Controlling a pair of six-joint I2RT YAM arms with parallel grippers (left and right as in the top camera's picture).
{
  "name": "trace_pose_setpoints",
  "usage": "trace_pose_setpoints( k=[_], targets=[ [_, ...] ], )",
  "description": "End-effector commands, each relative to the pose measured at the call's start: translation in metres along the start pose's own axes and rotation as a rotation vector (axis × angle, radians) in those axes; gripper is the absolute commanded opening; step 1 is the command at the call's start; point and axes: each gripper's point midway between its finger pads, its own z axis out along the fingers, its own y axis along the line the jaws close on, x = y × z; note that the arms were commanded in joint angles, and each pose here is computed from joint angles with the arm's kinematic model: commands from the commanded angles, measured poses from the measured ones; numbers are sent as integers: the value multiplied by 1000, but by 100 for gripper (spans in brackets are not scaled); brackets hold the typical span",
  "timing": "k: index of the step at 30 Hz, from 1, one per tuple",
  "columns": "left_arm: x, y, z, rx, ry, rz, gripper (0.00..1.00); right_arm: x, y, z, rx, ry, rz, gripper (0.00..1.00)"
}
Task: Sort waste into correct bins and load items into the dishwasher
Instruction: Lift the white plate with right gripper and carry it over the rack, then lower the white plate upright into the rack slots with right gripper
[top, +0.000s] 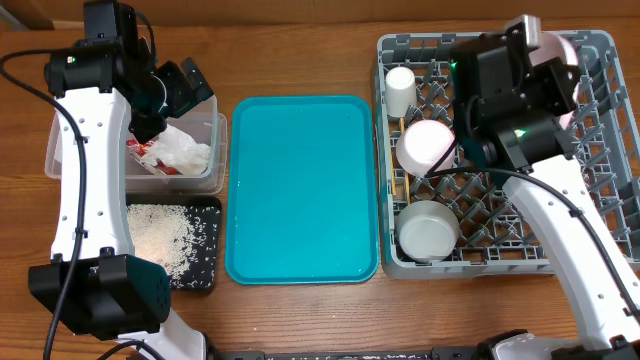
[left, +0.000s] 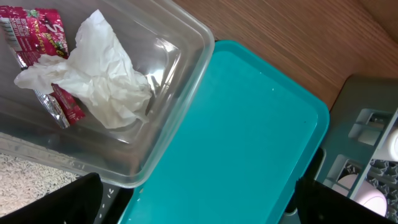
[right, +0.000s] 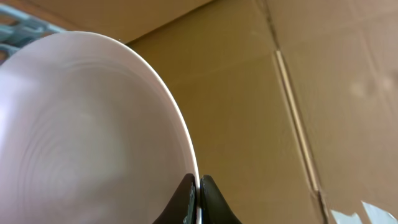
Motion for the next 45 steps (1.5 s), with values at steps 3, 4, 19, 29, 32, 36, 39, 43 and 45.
trace_pose_setpoints(
  k=[3,4,19,29,32,36,39,43,45],
  targets=[
    [-4,0,-4,1,-14,7,100,9,19,4,-27,9,4,4],
    [-3,-2,-3,2,-13,11,100,11,23,5,-29,13,-9,4],
    [-3,-2,-3,3,-12,13,100,23,97,8,-256,-26,-76,4],
    [-3,-2,-3,3,-12,13,100,12,112,4,-341,-70,-38,4],
    [-3,-2,-3,3,-12,13,100,10,118,2,-379,-82,-37,4],
    [-3,-2,-3,3,-12,13,100,8,133,-5,-471,-105,-43,4],
    [-3,-2,-3,3,-12,13,100,8,141,-8,-512,-111,-51,4],
    [-3,-2,-3,3,-12,13,100,9,149,-6,-517,-91,-39,4],
    [-3,-2,-3,3,-12,13,100,12,155,-4,-522,-71,-34,4]
  ],
)
